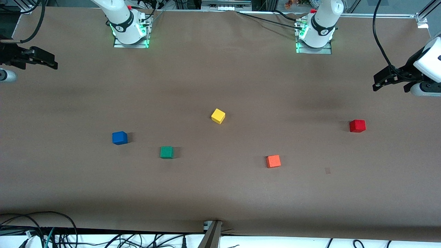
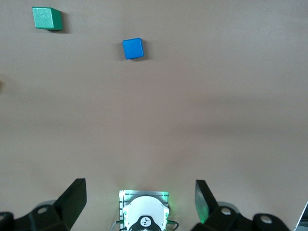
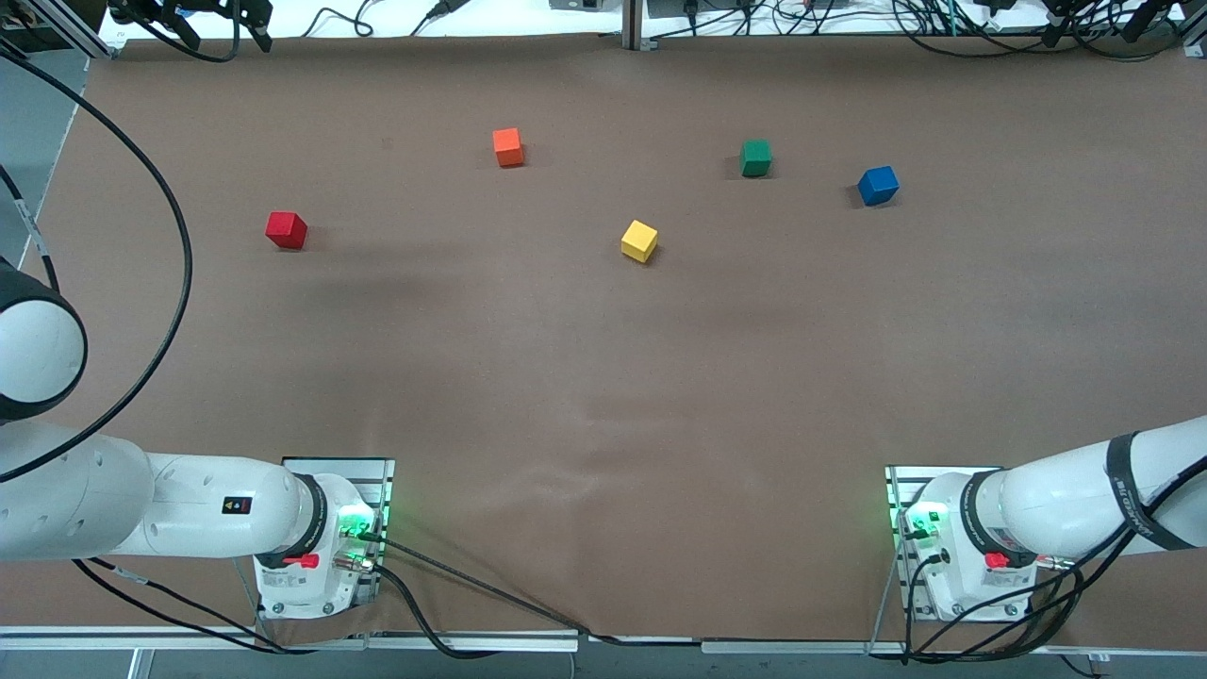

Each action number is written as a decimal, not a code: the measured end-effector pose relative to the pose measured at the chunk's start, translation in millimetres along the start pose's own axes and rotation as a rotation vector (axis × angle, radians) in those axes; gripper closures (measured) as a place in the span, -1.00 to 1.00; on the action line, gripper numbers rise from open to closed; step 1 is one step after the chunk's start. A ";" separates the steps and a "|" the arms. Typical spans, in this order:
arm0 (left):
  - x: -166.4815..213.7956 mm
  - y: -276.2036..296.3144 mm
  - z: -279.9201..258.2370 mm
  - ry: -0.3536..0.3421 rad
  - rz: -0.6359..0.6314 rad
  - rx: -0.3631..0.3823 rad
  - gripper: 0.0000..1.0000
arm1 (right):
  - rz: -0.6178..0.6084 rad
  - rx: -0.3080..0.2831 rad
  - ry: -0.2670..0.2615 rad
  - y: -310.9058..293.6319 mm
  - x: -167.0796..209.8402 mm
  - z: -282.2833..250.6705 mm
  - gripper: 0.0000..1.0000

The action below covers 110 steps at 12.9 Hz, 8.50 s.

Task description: Pass red block to right arm, stack on blue

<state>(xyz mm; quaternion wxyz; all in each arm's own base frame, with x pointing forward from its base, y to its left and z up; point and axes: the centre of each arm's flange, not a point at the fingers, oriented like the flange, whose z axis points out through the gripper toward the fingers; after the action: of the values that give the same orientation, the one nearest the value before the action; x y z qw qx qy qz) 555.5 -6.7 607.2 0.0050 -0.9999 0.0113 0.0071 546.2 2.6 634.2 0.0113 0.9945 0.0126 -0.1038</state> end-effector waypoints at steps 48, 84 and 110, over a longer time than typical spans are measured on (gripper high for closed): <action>-20.9 -136.0 397.3 0.068 0.011 0.009 -1.00 | -0.018 -0.003 0.011 -6.7 5.5 1.9 -1.00; 71.0 59.3 377.2 0.308 0.759 -0.680 -0.12 | -0.084 0.525 -0.235 -84.0 110.0 143.1 -1.00; 59.1 354.8 336.1 1.191 1.060 -1.064 -0.12 | -0.076 1.474 -0.066 -298.0 170.8 331.0 -1.00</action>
<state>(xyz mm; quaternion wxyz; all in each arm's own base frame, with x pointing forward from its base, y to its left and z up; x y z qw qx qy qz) 601.8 -359.4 266.9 -0.4602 -0.5756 0.4583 -0.4968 636.9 295.9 269.2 -0.6628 0.7394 -0.0265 -0.1153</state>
